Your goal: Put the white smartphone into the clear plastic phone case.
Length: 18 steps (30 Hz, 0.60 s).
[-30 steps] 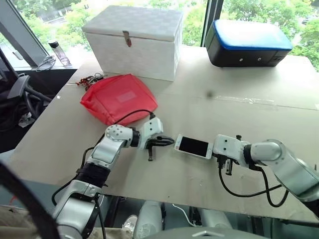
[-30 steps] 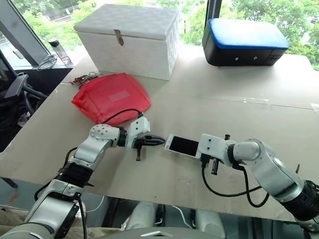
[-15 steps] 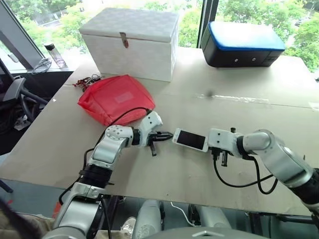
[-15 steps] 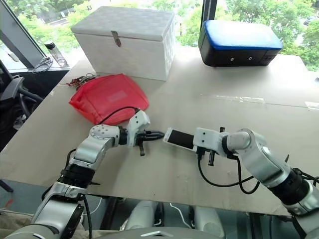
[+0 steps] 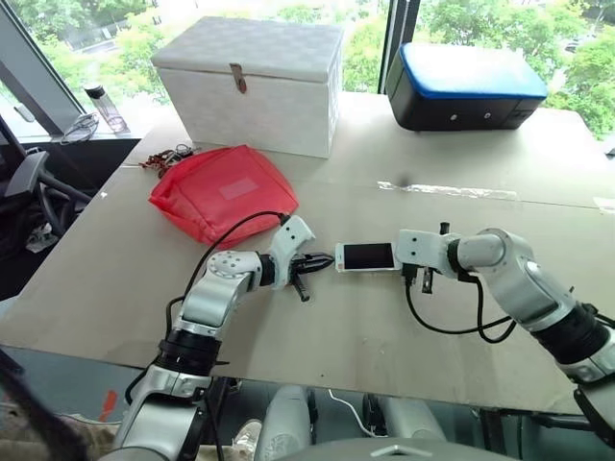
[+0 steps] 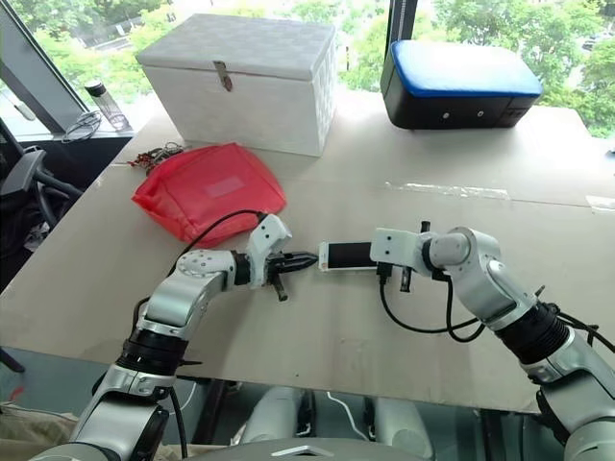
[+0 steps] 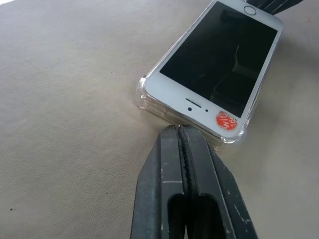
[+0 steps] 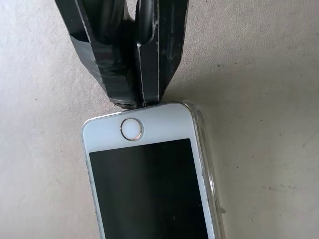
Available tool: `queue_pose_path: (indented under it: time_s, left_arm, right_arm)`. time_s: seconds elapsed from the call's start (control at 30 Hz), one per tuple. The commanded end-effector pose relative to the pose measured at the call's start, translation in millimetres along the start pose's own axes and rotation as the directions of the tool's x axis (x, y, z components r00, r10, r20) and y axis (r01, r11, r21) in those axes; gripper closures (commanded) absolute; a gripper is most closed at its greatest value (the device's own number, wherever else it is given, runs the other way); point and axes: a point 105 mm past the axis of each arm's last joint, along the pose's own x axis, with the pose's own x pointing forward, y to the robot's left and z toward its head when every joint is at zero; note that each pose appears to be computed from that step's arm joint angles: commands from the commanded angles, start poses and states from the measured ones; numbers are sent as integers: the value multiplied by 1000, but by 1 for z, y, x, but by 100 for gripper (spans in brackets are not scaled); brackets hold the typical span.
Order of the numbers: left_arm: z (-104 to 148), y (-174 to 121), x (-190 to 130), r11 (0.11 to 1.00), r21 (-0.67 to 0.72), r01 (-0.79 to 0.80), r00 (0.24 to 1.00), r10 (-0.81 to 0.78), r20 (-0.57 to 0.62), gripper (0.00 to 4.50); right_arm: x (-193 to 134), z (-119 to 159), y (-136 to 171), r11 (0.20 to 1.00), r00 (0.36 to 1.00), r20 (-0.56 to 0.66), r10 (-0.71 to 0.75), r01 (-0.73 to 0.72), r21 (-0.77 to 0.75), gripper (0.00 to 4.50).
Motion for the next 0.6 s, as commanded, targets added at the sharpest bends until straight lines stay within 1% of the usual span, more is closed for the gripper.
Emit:
queue_pose_path:
  time_s: [0.03,0.1,0.17,0.23,0.3,0.47,0.53,0.6]
  left_arm:
    - [9,-11,1,994,84,72,997,-74,12,448]
    - [13,1,-9,984,176,29,1000,-28,-5,448]
    - [28,4,-15,984,175,14,999,-22,44,448]
    - [45,-2,-15,989,142,40,992,-57,116,448]
    - [52,-11,-11,989,113,90,984,-106,144,448]
    - [52,-24,7,984,77,158,976,-167,139,448]
    - [45,-25,18,983,68,169,978,-176,112,448]
    - [36,-25,23,983,65,174,981,-178,77,448]
  right_arm:
    - [2,10,12,999,998,63,24,-25,28,450]
    - [-10,0,6,996,998,60,-15,10,89,450]
    - [-22,-3,0,989,995,79,-56,45,139,450]
    - [-33,3,-6,978,988,123,-90,65,199,450]
    - [-41,7,-12,963,980,152,-129,88,253,450]
    - [-40,6,-22,946,972,155,-179,126,300,450]
    - [-35,12,-25,922,961,212,-180,90,377,450]
    - [-32,19,-27,909,951,256,-174,55,413,450]
